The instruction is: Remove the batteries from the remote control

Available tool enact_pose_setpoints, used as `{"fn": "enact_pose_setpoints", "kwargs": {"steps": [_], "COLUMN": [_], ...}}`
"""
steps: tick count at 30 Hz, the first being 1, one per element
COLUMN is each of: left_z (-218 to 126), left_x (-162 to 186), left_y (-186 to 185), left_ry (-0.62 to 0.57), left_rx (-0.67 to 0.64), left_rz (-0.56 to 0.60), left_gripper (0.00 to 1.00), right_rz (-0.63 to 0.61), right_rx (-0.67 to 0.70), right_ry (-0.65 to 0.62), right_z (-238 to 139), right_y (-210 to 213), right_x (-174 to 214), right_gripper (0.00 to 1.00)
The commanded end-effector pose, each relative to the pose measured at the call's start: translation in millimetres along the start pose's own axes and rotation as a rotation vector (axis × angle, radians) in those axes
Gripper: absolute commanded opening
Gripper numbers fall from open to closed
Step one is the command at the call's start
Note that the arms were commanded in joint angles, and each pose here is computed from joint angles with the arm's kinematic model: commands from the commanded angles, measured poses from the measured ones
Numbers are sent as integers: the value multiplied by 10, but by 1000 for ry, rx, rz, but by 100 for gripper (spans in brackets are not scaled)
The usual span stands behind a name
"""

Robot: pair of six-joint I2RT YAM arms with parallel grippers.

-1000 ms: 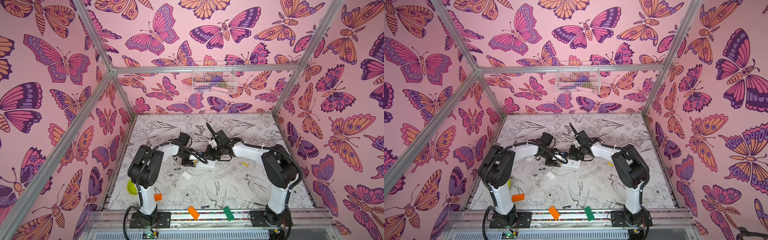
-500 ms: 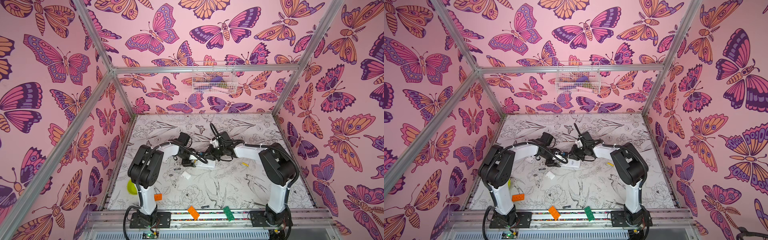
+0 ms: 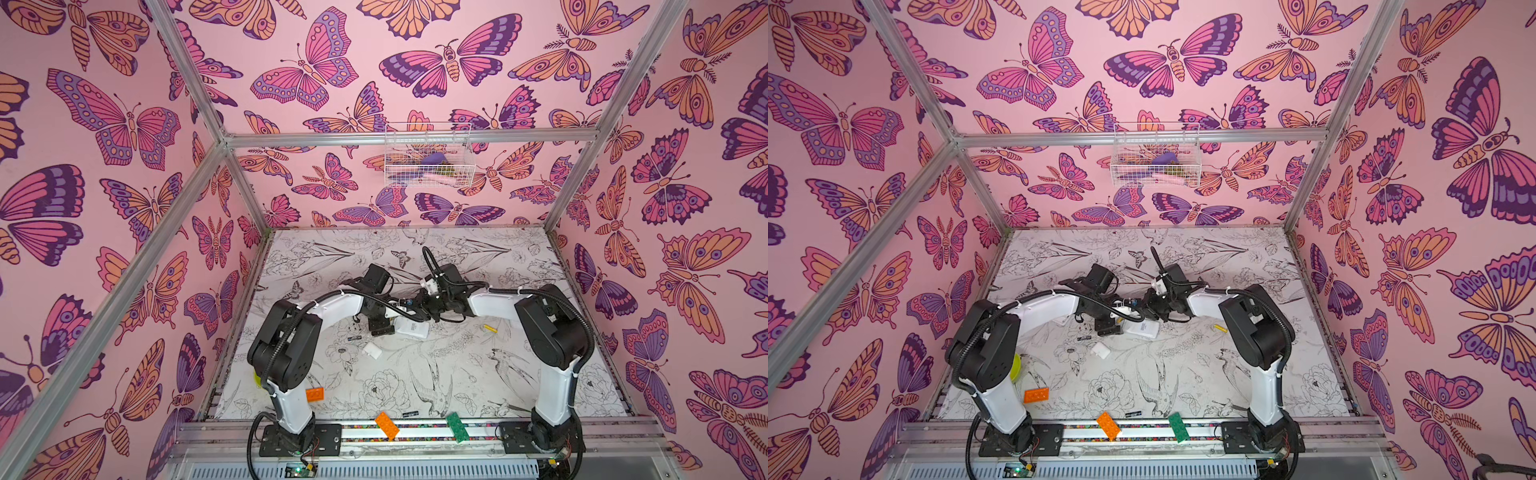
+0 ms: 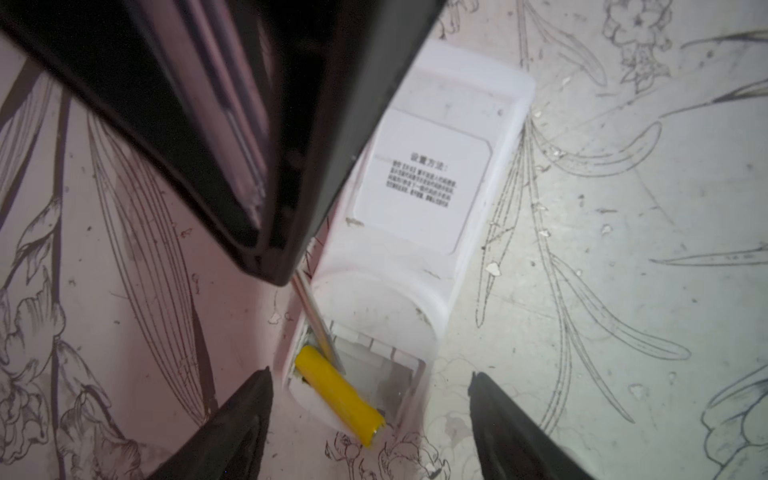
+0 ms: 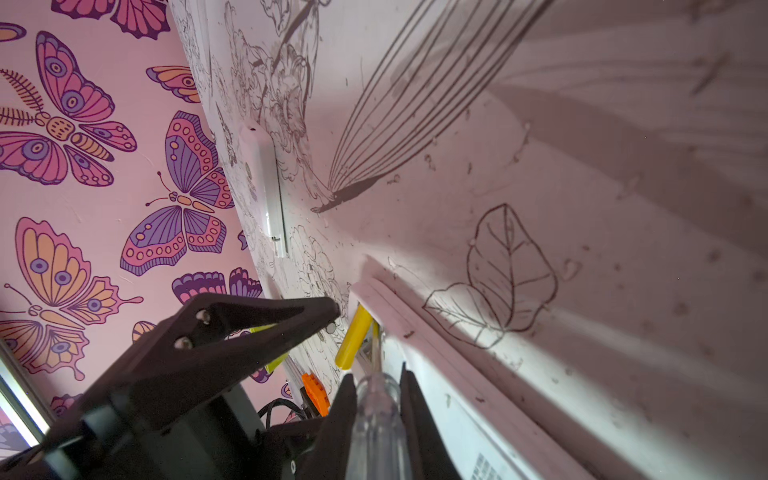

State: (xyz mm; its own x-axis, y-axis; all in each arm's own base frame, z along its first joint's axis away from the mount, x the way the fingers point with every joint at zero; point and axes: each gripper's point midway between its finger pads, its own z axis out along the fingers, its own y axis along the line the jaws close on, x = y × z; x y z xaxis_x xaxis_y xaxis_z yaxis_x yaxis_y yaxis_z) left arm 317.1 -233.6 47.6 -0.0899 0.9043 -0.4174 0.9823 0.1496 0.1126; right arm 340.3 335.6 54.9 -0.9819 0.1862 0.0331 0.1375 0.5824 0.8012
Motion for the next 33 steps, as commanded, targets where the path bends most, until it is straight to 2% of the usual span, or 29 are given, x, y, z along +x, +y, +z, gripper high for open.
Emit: {"fn": "enact_pose_setpoints", "kwargs": {"steps": [1,4,8,13,23,33], "left_z": [-57,-61,-35,46,47,117], "left_x": [107,174,165,201,184,212], "left_y": [-66,-82,-135,-130,-34,41], "left_ry": [61,100,88,117,121,125], "left_rx": [-24,-37,-14,-25,-63,-99], "left_rz": [-130,-180,-199,-161,-193,-201], "left_gripper": [73,69,63,57,40,36], "right_rz": [-3,-5,11,12,-1,-16], "right_rx": [16,19,12,16,11,32], "right_ry": [-1,-9,-11,-6,2,2], "right_z": [53,42,66,89,93,79], "right_y": [-57,-88,-120,-131,-110,-133], "right_x": [-8,3,12,13,39,45], "right_gripper": [0,0,0,0,0,0]}}
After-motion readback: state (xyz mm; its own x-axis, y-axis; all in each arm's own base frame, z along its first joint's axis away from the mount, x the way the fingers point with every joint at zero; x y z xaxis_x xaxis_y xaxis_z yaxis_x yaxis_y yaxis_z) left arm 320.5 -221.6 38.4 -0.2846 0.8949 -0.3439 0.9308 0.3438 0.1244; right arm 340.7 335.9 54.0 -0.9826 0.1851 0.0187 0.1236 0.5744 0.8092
